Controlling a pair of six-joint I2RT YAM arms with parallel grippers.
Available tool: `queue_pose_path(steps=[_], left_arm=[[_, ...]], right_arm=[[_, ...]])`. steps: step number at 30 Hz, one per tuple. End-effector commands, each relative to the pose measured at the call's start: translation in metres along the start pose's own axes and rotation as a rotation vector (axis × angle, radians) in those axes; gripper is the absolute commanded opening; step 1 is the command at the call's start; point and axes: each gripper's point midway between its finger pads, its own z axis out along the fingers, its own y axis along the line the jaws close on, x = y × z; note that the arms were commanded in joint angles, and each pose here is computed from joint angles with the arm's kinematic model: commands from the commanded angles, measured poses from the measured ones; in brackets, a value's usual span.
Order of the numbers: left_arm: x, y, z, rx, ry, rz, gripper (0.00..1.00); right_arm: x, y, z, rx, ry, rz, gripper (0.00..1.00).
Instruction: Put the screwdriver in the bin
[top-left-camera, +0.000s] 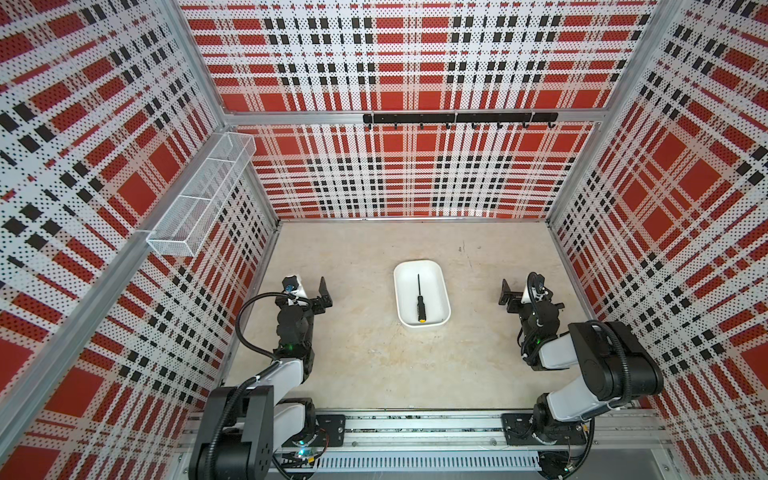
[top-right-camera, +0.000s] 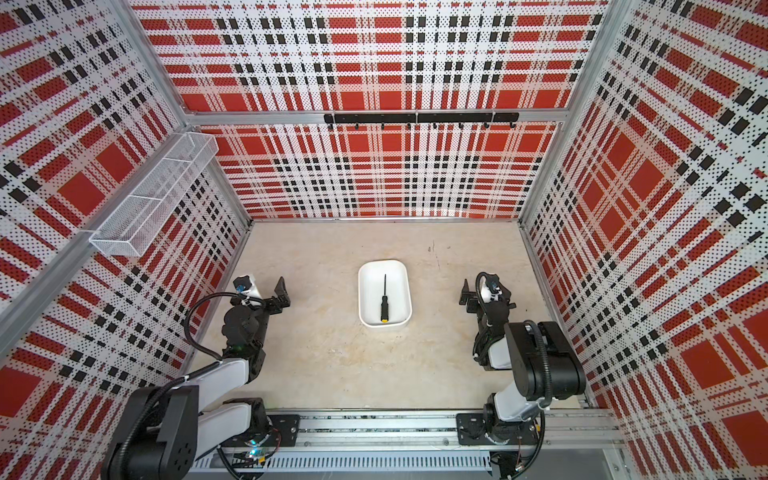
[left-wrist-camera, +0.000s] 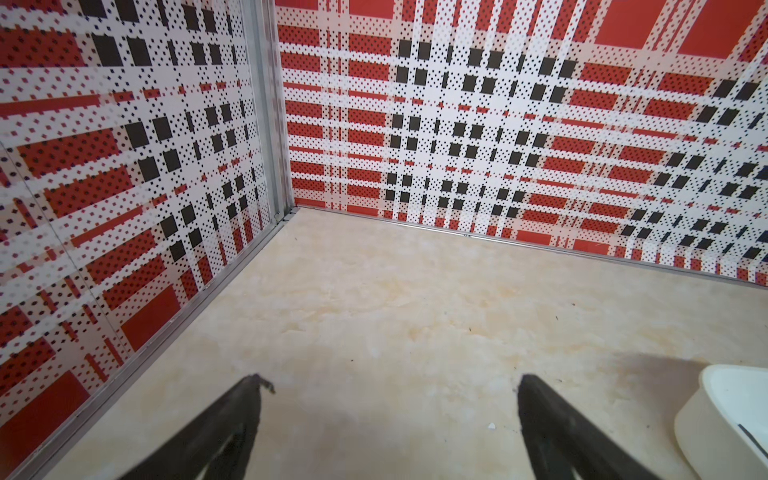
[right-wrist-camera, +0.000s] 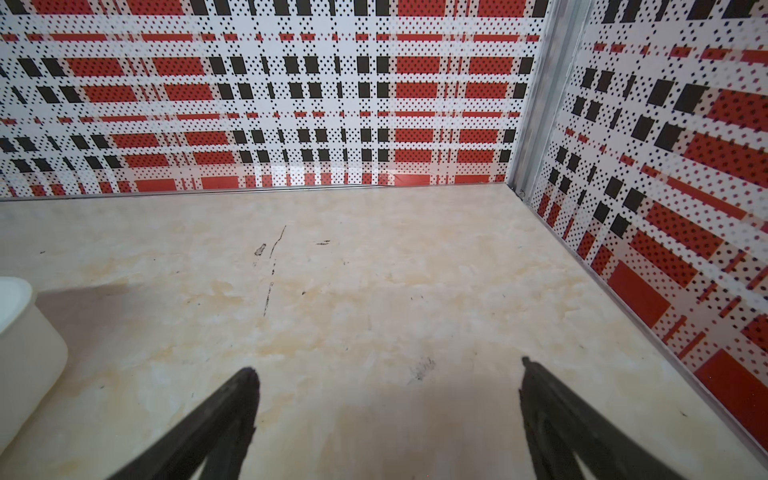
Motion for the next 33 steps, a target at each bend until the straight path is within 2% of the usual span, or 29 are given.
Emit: queue_pose_path(steps=[1, 9, 13, 16, 22, 25, 33], left_arm=[[-0.023, 0.000, -0.002, 0.005, -0.133, 0.007, 0.98], [-0.001, -0.005, 0.015, 0.027, -0.110, 0.031, 0.98], [0.003, -0.009, 0.016, 0.034, -0.146, 0.043, 0.98], [0.011, -0.010, 0.029, 0.035, -0.080, 0.046, 0.98], [0.010, -0.006, 0.030, 0.029, -0.086, 0.032, 0.98], [0.010, -0.006, 0.029, 0.026, -0.085, 0.032, 0.98], [0.011, -0.006, 0.029, 0.025, -0.085, 0.032, 0.98]], right_arm=[[-0.012, 0.000, 0.001, -0.008, -0.049, 0.005, 1.00], [-0.013, 0.002, 0.001, -0.020, -0.052, 0.000, 1.00], [-0.013, 0.001, 0.001, -0.014, -0.052, 0.001, 1.00], [-0.012, 0.000, 0.001, -0.008, -0.048, 0.001, 1.00], [-0.010, 0.000, 0.006, -0.003, -0.026, 0.000, 1.00], [-0.003, 0.002, 0.018, -0.007, 0.034, -0.014, 1.00], [-0.004, 0.004, 0.017, -0.010, 0.030, -0.019, 1.00]])
